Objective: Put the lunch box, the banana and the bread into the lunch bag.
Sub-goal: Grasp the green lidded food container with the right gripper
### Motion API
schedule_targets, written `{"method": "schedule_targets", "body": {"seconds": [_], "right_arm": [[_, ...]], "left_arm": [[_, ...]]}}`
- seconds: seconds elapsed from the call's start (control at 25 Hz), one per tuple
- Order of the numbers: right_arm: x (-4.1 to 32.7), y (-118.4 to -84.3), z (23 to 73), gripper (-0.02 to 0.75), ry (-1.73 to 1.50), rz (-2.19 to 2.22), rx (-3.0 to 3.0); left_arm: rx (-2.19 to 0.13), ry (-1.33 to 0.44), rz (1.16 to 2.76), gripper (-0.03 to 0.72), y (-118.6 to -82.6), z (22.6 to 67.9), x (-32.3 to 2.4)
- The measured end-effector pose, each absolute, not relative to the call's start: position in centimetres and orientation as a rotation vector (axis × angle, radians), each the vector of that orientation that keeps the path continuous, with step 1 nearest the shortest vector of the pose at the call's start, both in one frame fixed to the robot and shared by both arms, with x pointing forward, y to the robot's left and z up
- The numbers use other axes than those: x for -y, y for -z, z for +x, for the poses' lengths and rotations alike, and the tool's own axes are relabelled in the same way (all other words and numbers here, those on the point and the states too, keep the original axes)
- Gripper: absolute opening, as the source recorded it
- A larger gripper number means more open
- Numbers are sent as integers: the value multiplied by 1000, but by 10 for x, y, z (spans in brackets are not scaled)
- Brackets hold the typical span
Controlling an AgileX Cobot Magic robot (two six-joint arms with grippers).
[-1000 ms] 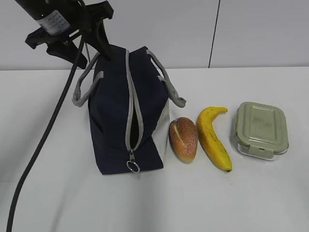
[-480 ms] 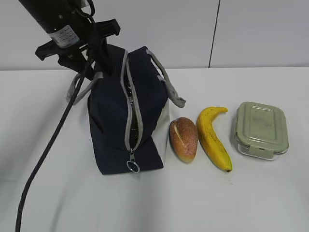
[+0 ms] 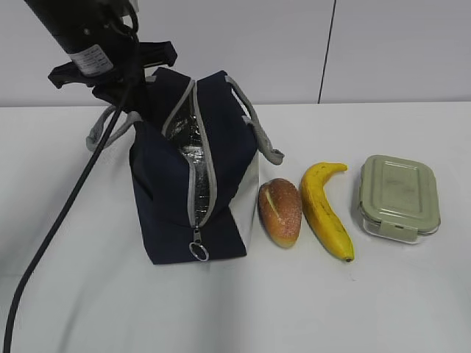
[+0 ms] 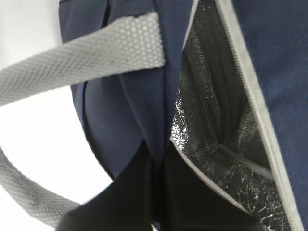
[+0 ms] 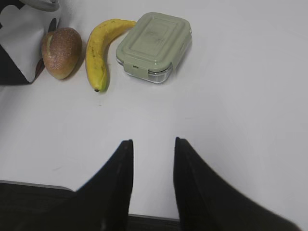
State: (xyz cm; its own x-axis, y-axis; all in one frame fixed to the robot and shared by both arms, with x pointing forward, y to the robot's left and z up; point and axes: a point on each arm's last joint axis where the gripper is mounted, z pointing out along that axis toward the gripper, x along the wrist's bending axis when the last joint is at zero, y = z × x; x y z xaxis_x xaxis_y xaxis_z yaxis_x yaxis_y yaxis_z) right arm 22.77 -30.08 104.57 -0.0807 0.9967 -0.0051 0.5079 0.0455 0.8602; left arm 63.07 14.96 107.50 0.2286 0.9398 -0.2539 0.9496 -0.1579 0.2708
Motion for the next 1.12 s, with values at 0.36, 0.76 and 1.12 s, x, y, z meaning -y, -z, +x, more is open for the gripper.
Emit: {"method": "schedule_targets", "body": {"seconds": [0.36, 0.76, 1.12], "right_arm": [[301, -1046, 228, 232, -946, 1532, -1666], [301, -1046, 228, 232, -946, 1532, -1666], [301, -1052, 277, 232, -730, 1707, -1772]], "left_arm": [[-1728, 28, 2157, 1, -1075, 631, -150], [-1727, 24, 2159, 1, -1075, 631, -150], [-1727, 25, 2158, 1, -1075, 631, -150]]}}
